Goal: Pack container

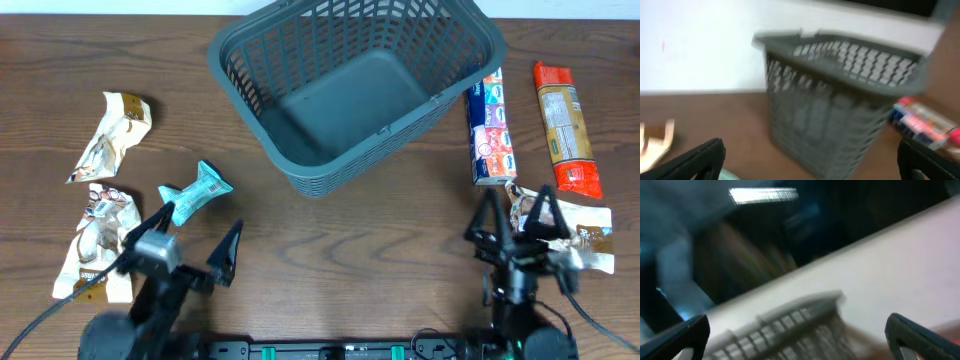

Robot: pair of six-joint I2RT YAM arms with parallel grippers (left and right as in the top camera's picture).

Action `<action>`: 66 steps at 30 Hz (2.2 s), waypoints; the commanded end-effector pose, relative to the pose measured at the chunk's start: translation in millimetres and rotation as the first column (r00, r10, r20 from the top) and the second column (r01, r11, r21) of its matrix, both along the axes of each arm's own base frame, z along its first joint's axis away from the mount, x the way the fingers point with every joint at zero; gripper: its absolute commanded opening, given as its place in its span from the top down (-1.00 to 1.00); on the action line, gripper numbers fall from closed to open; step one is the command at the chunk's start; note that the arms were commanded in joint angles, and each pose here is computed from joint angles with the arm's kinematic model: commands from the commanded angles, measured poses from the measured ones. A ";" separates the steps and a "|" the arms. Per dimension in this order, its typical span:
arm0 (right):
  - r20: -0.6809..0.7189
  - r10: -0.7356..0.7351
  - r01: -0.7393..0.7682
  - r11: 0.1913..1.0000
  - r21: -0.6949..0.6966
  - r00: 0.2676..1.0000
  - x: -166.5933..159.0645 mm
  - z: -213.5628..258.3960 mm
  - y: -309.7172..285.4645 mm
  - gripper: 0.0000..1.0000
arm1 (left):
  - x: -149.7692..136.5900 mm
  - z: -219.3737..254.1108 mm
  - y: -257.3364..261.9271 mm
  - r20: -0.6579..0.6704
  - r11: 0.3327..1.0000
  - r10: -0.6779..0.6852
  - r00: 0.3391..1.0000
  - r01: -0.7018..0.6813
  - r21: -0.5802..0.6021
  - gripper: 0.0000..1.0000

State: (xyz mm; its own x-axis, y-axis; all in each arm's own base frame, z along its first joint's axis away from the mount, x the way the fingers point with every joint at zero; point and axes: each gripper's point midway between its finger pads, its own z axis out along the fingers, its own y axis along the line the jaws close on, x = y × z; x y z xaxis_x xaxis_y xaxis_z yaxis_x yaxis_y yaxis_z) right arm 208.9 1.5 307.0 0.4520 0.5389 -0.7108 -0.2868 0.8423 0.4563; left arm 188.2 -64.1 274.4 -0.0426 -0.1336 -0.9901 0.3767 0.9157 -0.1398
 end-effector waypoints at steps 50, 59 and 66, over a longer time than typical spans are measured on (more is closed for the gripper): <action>-0.914 0.198 -0.511 0.860 -0.012 0.355 -33.7 148.2 72.2 -0.99 | -64.9 1.1 -33.2 -0.665 0.975 -0.217 0.715 0.187 -0.116 -0.97; -0.915 0.045 -0.267 0.961 -0.069 0.400 -18.8 150.1 31.5 -0.99 | -43.7 -6.2 -23.8 -0.777 0.986 -0.162 0.608 0.062 -0.157 -0.97; -0.962 -0.011 -0.136 0.989 -0.050 0.272 -8.5 124.9 12.0 -0.98 | -34.7 1.8 -19.6 -0.895 0.995 -0.097 0.434 0.064 -0.077 -0.97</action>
State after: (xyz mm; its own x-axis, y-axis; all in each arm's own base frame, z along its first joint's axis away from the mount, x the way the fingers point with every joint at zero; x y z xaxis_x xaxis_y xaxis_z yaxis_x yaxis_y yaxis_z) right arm 186.4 25.8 438.6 -0.6359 0.3711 -0.6767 0.1413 0.9180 0.3707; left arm 143.8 -84.0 260.0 -0.9232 -0.1364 -0.3592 0.0693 0.8604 -0.5049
